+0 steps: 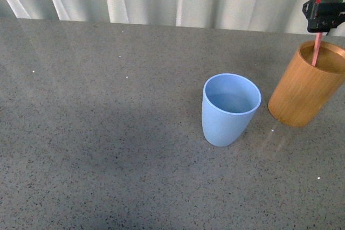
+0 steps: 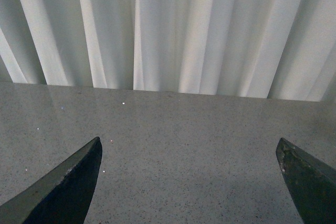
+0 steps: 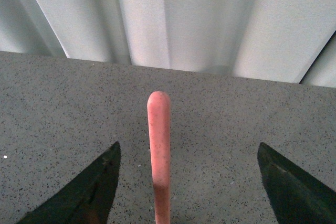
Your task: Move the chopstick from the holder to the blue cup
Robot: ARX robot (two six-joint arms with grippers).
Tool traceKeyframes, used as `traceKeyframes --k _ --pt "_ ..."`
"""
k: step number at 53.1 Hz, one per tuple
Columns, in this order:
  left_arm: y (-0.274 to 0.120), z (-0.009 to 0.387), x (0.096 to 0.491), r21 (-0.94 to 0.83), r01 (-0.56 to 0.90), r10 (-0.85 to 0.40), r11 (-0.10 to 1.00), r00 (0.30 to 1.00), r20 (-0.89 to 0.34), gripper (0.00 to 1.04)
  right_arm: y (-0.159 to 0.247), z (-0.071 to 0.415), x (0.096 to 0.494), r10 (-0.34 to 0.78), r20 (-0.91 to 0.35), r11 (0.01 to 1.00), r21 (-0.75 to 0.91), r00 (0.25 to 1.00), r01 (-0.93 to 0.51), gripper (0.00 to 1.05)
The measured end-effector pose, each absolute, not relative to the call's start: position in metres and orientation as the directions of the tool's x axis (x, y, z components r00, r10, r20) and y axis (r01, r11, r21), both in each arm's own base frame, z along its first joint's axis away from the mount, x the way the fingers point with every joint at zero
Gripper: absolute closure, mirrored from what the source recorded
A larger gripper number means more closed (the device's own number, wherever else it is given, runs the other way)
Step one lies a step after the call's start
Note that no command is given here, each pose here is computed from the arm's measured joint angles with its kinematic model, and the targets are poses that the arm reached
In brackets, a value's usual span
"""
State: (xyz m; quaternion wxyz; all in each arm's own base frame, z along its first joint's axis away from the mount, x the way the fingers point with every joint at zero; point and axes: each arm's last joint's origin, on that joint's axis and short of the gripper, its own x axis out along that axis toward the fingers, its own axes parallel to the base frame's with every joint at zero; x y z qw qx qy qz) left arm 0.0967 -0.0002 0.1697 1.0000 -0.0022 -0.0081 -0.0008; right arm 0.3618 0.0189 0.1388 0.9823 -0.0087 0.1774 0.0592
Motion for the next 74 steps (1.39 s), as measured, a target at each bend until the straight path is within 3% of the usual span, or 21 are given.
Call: traceKeyframes --k 13,21,51,74 --pt "0.0 0.17 0.097 -0.004 0.002 -0.002 1.0 1.0 0.016 0.07 0.021 0.14 0.363 0.123 -0.333 0.992 0.007 0.935 -0.128 0.83" --pt "0.0 0.17 0.097 -0.004 0.002 -0.002 1.0 1.0 0.016 0.07 0.022 0.141 0.361 0.134 -0.328 0.99 0.01 0.935 -0.139 1.01" --pt "0.0 0.17 0.097 -0.004 0.002 -0.002 1.0 1.0 0.016 0.07 0.029 0.179 0.328 0.172 -0.233 0.984 -0.003 0.957 -0.178 1.02" --pt "0.0 0.17 0.097 -0.004 0.002 -0.002 1.0 1.0 0.016 0.07 0.061 0.271 0.31 0.222 -0.008 0.974 -0.037 0.975 -0.222 1.02"
